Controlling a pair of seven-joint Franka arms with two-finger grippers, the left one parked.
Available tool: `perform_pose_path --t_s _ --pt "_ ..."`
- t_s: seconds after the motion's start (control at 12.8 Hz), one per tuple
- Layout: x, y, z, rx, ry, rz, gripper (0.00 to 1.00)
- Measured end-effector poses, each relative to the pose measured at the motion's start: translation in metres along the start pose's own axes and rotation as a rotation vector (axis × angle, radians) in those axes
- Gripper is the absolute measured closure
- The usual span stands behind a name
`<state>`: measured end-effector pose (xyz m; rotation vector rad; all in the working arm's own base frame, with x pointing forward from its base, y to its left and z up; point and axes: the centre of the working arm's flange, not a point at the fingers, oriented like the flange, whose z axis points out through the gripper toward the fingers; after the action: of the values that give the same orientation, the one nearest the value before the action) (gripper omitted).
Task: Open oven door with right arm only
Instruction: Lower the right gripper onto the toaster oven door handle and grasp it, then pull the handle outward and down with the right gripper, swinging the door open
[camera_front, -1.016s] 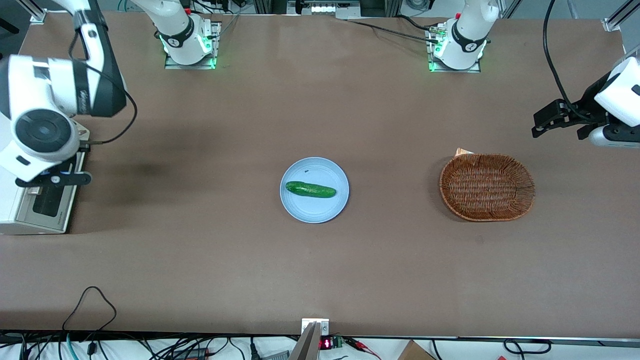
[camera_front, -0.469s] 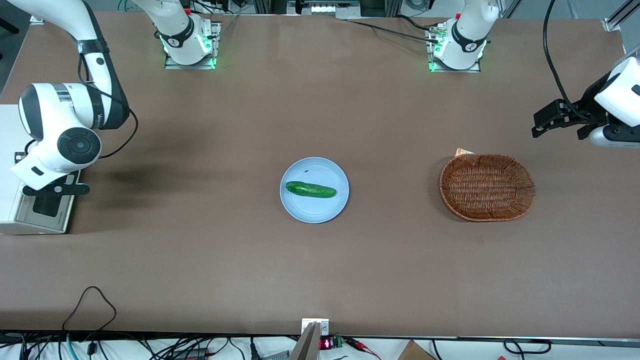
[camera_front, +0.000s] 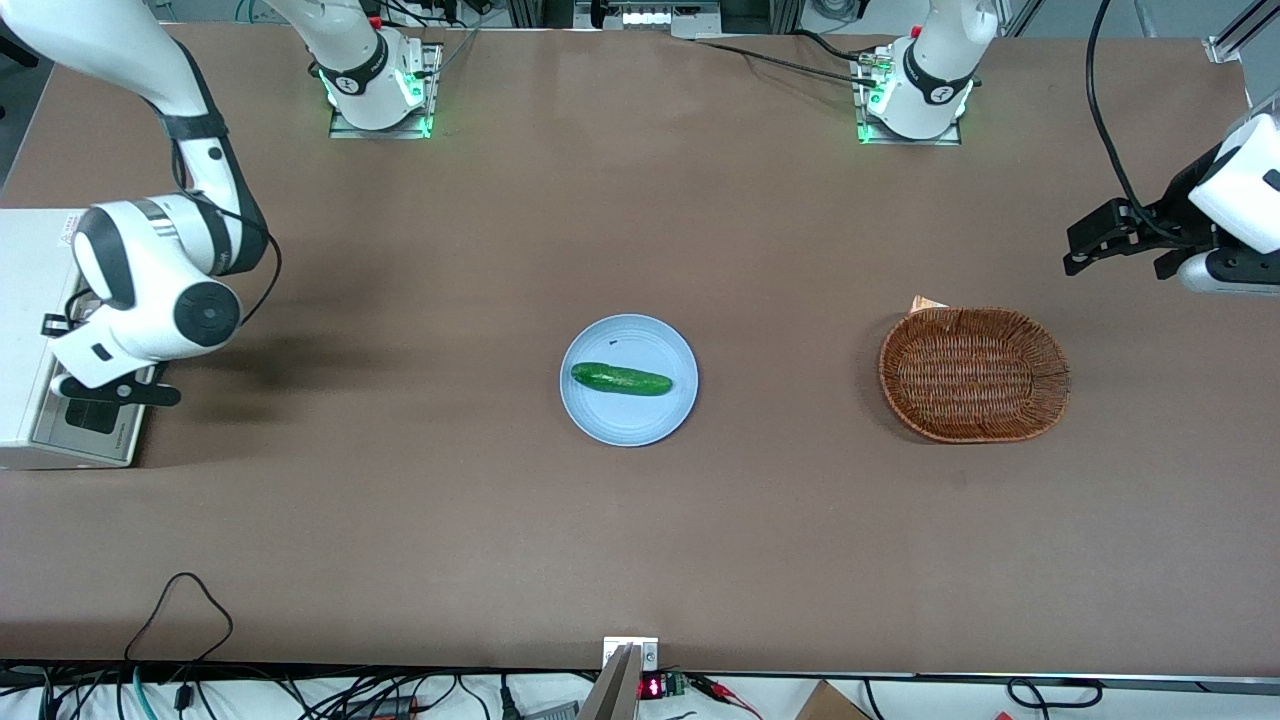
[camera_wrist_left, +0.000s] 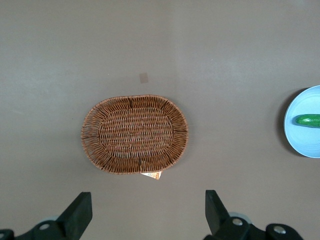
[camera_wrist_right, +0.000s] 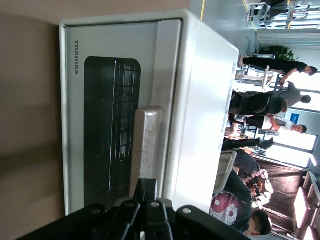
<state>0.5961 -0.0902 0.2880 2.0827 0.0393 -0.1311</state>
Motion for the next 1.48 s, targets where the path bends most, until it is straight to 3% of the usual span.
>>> perform_pose_path --t_s 0.31,1.48 --pt "0.002 0.002 0.008 -0.026 0.015 0.0 0.97" --pt "0.001 0.001 0.014 -0.023 0.008 0.046 0.97"
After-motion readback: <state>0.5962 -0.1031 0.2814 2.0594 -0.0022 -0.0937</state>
